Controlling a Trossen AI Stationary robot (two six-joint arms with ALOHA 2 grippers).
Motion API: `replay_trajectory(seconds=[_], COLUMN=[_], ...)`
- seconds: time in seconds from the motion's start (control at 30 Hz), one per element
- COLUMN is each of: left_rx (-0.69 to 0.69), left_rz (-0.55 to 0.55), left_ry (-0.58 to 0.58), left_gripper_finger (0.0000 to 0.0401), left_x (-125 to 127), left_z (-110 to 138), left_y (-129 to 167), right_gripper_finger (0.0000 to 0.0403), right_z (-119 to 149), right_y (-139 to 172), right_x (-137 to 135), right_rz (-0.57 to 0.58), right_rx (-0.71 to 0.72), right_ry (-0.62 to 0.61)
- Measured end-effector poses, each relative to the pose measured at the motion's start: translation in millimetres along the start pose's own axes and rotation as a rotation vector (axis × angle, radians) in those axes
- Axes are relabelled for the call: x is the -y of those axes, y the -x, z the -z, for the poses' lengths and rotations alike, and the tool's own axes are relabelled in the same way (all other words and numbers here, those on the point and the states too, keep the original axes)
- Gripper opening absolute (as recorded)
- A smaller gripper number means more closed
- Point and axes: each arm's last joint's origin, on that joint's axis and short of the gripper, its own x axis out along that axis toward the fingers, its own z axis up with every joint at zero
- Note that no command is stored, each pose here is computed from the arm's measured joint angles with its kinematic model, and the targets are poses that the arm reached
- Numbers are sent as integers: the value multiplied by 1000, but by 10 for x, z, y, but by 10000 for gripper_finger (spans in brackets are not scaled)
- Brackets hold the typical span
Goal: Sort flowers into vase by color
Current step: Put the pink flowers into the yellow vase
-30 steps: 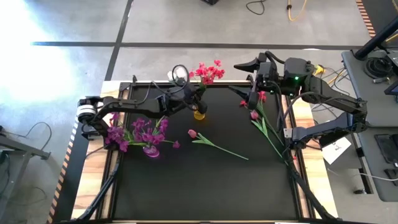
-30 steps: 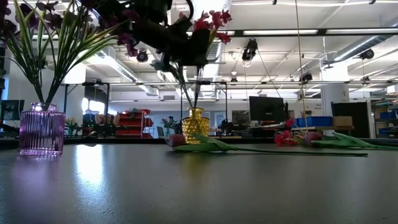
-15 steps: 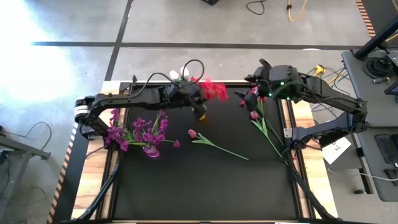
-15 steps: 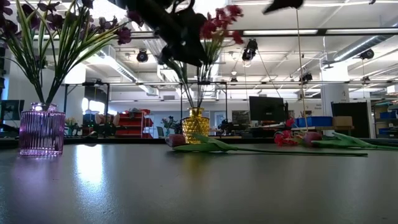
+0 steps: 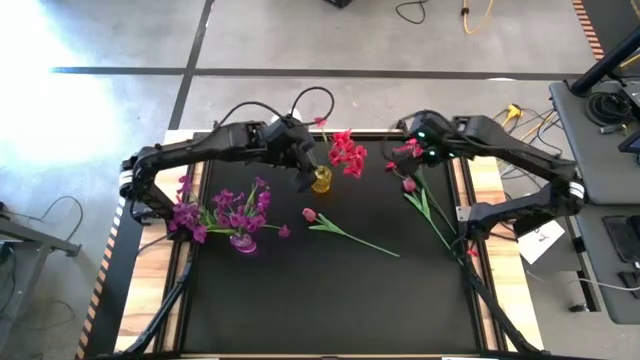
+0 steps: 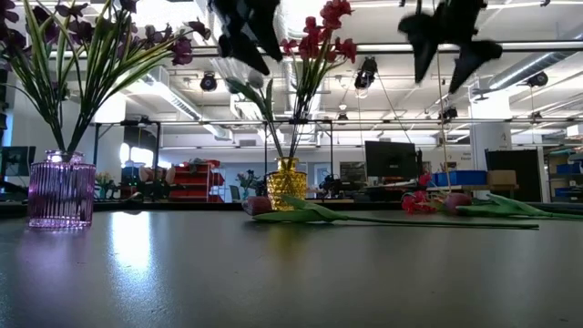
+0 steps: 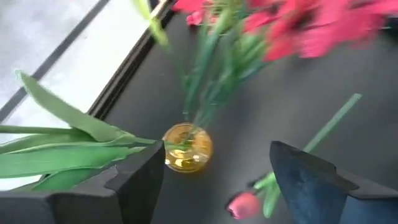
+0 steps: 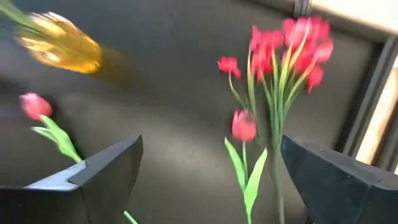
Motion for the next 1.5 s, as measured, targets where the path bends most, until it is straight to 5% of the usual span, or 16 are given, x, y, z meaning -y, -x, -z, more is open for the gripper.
replay_trajectory(seconds=[0.27, 0.53, 0.77, 0.9, 1.23, 1.5], left_rx=[-79, -84, -25, 39, 276, 396], left_rz=[88, 176, 124, 158, 299, 342], left_ry=[-65, -166, -50, 35, 93, 106], left_gripper_finger=[274, 265, 239, 225, 154, 71], left_x=[150, 413, 429, 404, 348, 303], left_z=[-6, 235, 561, 714, 1035, 1178], left_y=[401, 758, 1024, 1010, 867, 836], right_gripper_finger=[330, 324, 322, 290, 32, 12], right_z=[-322, -491, -383, -329, -439, -954], right_y=[-900, -1670, -2058, -2184, -1993, -878], right_x=[337, 711, 854, 875, 863, 566], right_rz=[168, 109, 94, 96, 151, -132], right_rx=[-216, -361, -366, -350, -172, 533], right_ry=[22, -29, -6, -17, 9, 47])
